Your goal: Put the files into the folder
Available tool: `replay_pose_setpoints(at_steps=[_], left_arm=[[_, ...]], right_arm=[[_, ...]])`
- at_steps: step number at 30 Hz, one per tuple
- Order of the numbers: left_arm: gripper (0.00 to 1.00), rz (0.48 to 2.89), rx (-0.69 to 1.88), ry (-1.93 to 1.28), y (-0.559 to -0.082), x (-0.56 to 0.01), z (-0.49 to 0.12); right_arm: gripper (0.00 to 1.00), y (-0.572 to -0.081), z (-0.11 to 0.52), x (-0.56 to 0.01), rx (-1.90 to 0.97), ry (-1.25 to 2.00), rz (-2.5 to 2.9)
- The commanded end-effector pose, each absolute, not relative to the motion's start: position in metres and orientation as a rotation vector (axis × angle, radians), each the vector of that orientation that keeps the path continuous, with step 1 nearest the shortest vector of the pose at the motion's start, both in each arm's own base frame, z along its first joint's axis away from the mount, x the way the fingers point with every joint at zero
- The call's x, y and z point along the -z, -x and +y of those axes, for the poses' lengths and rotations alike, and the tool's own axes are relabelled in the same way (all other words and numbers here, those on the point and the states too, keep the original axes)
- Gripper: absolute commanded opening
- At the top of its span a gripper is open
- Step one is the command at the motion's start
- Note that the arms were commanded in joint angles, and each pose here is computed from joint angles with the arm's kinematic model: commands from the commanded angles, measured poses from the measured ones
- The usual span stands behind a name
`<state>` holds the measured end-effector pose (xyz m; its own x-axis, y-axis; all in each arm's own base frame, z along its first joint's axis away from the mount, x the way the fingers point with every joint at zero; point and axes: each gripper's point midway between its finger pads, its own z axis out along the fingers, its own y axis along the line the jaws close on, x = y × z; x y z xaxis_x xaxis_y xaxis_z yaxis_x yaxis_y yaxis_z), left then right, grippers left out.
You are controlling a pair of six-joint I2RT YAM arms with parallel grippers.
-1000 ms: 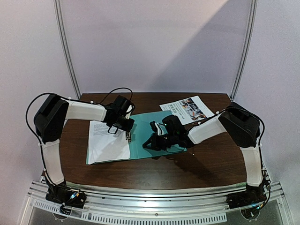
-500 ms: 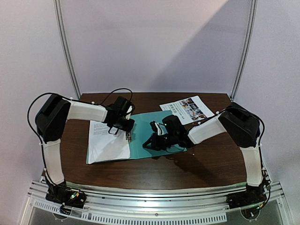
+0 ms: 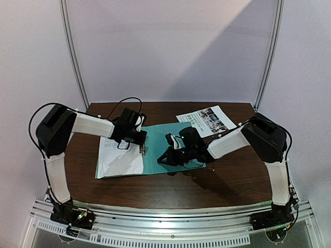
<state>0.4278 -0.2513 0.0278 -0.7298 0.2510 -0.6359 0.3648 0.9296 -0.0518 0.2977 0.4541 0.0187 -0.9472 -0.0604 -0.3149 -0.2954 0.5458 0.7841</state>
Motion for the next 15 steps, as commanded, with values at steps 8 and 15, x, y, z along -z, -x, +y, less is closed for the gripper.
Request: replay_pose_setpoints(at_steps=[8, 15], left_arm=[[0.00, 2.609, 0.425, -0.552, -0.373, 0.031, -0.248], [0.00, 2.582, 0.506, -0.539, -0.375, 0.026, -0.251]], right_arm=[[0.00, -0.226, 0.355, 0.118, -0.854, 0.144, 3.080], [0.00, -0.225, 0.357, 0.115, -0.877, 0.158, 3.066]])
